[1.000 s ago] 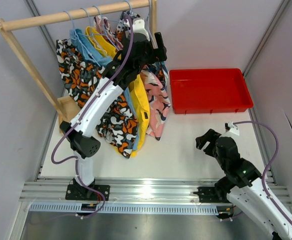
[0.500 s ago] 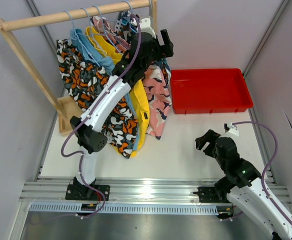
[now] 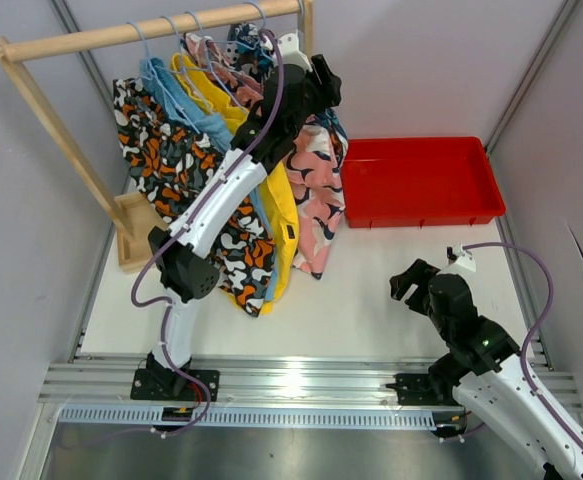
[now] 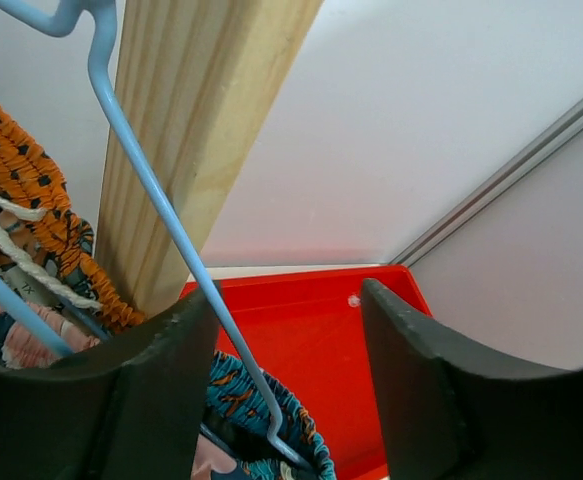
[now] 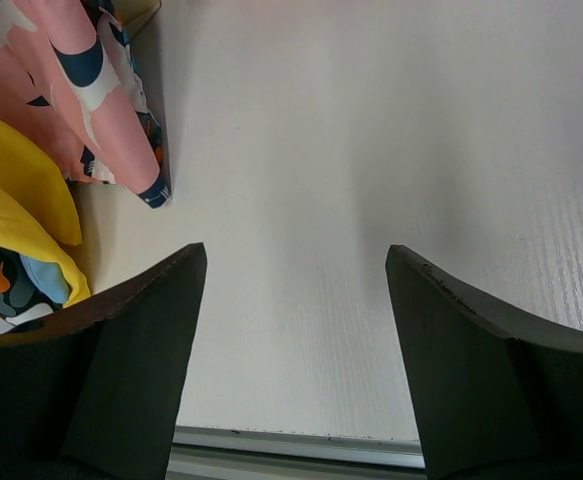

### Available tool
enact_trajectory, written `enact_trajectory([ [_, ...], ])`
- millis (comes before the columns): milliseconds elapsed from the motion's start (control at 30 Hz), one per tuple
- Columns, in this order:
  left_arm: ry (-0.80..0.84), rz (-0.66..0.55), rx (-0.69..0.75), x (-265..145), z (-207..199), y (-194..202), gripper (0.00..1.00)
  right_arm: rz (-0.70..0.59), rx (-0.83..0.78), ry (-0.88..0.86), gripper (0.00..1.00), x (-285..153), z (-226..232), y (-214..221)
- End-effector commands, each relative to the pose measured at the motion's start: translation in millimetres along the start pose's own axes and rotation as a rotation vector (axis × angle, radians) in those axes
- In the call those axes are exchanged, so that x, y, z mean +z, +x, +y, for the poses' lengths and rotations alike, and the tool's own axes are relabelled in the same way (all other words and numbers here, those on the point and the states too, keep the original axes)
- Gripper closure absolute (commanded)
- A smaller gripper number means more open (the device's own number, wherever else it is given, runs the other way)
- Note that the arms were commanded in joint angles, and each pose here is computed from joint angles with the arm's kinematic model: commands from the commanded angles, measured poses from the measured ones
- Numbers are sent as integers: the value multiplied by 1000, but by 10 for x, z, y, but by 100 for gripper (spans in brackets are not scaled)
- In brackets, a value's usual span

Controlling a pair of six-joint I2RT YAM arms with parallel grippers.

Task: Remove the shorts from the hanger

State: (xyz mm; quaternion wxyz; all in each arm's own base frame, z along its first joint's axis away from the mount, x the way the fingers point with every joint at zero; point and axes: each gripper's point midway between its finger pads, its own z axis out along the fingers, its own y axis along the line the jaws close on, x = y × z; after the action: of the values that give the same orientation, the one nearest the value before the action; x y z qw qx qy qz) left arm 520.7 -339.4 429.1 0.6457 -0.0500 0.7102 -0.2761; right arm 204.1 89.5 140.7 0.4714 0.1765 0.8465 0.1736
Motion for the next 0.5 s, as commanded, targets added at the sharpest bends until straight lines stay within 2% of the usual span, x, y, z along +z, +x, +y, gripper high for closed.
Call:
enact_trajectory([
  [0, 30, -15, -40, 73, -21, -52, 40, -23, 9, -14, 21, 5, 42, -48],
  [67, 46, -6, -44, 97, -33, -15, 46, -21, 12, -14, 21, 7, 42, -41],
  [133, 64, 2, -50, 143, -33, 33, 58, -22, 12, -16, 21, 3, 41, -43],
  [167, 90, 10, -56, 137, -73, 27, 76, -23, 12, -14, 21, 4, 36, -42],
  [233, 98, 20, -58, 118, -79, 25, 100, -24, 15, -18, 21, -4, 45, -50],
  [367, 158, 26, -10, -70, -210, -141, 100, -25, 16, -16, 21, -5, 39, -49],
  [467, 168, 17, 50, -358, -253, -435, 100, -26, 17, -21, 21, -10, 49, -52],
])
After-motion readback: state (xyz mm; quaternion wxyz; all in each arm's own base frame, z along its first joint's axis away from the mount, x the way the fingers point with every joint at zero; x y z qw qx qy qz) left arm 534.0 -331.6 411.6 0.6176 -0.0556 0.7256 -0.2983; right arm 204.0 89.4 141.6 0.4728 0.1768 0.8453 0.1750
